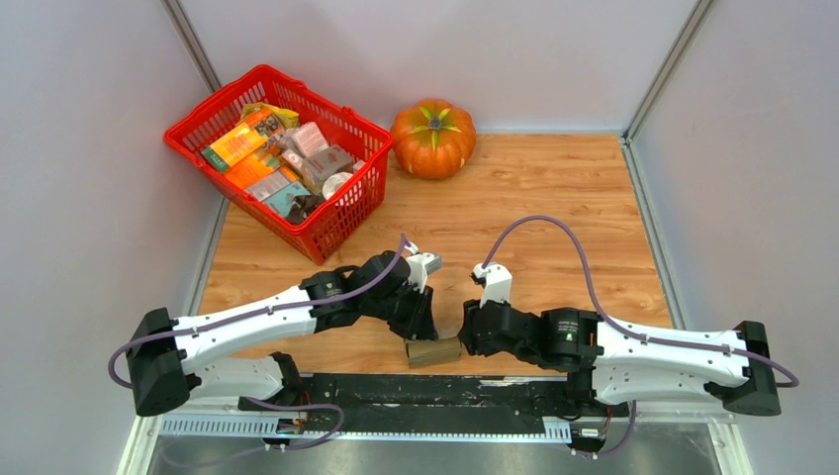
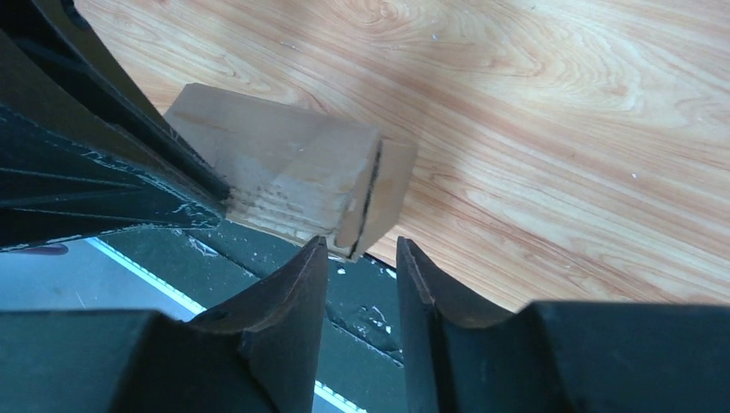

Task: Fold the paper box

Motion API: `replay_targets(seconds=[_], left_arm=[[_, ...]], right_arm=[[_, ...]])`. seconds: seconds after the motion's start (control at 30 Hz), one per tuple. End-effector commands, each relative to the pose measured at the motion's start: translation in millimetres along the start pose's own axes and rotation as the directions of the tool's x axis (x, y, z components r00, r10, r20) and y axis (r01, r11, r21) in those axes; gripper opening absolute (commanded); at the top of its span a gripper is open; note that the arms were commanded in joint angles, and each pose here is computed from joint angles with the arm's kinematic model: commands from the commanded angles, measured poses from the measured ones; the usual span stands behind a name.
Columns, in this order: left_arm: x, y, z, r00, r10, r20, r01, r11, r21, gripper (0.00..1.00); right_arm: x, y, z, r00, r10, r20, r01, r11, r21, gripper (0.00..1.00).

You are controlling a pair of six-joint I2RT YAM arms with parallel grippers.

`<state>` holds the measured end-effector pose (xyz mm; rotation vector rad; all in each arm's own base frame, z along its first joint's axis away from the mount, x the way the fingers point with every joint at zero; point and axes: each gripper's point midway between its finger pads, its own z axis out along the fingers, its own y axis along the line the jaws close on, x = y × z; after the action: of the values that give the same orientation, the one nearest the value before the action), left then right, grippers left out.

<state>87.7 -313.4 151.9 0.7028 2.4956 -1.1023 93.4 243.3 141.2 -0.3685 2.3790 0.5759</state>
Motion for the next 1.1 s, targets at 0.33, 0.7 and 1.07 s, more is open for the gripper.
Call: replay_targets(seconds=[0.33, 0.7, 1.07], left_arm=[[8, 0, 8, 0.998, -0.035, 0.058, 0.032, 0.998, 0.050, 0.19], [-8, -36, -23, 0.993, 0.025, 0.112, -0.044, 0.985, 0.166, 0.31], [-30, -20, -38, 0.977, -0.081, 0.195, 0.049, 0.985, 0.164, 0.30]], right_arm=[[-36, 25, -24, 0.997, 0.064, 0.043, -0.055, 0.982, -0.182, 0.25], [-75, 51, -26, 0.984, 0.177, 0.001, -0.160, 0.893, -0.421, 0.16], [-59, 61, -4, 0.979, 0.154, -0.134, -0.202, 0.839, -0.506, 0.14]])
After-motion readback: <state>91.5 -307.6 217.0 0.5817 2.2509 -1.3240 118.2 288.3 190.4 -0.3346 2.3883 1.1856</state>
